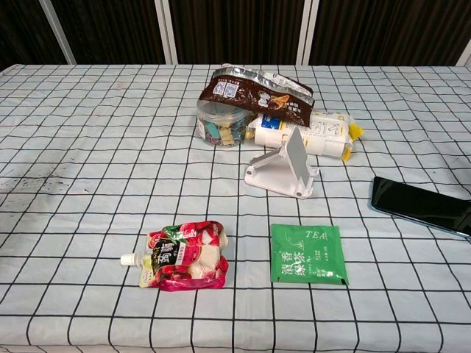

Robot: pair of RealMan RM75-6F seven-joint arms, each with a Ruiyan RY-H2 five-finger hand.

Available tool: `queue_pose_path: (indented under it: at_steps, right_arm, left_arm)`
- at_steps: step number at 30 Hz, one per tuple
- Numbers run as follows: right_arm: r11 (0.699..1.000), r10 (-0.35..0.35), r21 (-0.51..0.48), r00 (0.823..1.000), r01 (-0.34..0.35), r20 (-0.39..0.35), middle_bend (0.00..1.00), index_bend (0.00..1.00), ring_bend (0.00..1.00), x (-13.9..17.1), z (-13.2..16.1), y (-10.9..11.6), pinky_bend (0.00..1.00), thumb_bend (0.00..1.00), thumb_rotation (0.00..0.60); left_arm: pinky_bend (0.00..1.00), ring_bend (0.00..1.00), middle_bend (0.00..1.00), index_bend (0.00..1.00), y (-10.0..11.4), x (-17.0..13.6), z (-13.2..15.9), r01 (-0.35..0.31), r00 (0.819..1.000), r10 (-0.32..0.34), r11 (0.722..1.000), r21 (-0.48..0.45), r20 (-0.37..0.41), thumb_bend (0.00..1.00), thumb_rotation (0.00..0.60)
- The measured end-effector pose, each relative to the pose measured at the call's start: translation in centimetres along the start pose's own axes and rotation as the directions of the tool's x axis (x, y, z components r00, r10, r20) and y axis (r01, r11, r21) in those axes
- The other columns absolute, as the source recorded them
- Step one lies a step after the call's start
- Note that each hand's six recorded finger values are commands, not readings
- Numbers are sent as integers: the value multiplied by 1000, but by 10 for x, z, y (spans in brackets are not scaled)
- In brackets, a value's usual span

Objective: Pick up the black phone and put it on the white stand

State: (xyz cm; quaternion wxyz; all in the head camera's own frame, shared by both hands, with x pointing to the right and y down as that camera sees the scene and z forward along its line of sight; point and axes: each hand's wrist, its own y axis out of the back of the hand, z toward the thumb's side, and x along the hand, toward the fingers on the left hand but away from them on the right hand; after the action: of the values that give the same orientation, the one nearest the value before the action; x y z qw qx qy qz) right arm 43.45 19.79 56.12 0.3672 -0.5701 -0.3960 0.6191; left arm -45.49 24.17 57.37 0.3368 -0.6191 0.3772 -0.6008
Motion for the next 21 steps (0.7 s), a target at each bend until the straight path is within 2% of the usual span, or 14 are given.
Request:
queue_pose_path:
  at_steps: [5,11,16,21]
  right_arm:
    - [1000,13,-24,1000,-14,-5,0,0,0,0,5,-1,158,80,600]
    - [995,42,-86,999,-44,-27,0,0,0,-1,26,0,158,84,600]
    - [985,101,-135,993,-108,-59,0,0,0,-3,58,-5,158,108,600]
    - [978,152,-132,984,-164,-95,71,16,0,-10,95,-21,158,150,600]
  left_arm:
    - [0,0,0,0,0,0,0,-1,1000,1,1000,-3,1,0,600]
    - [0,0,0,0,0,1,1,-4,1000,4,1000,-9,3,0,600]
    - [0,0,0,0,-1,2,2,-1,1000,1,1000,-11,9,0,600]
    - [0,0,0,0,-1,2,1,5,1000,-5,1000,-22,11,0,600]
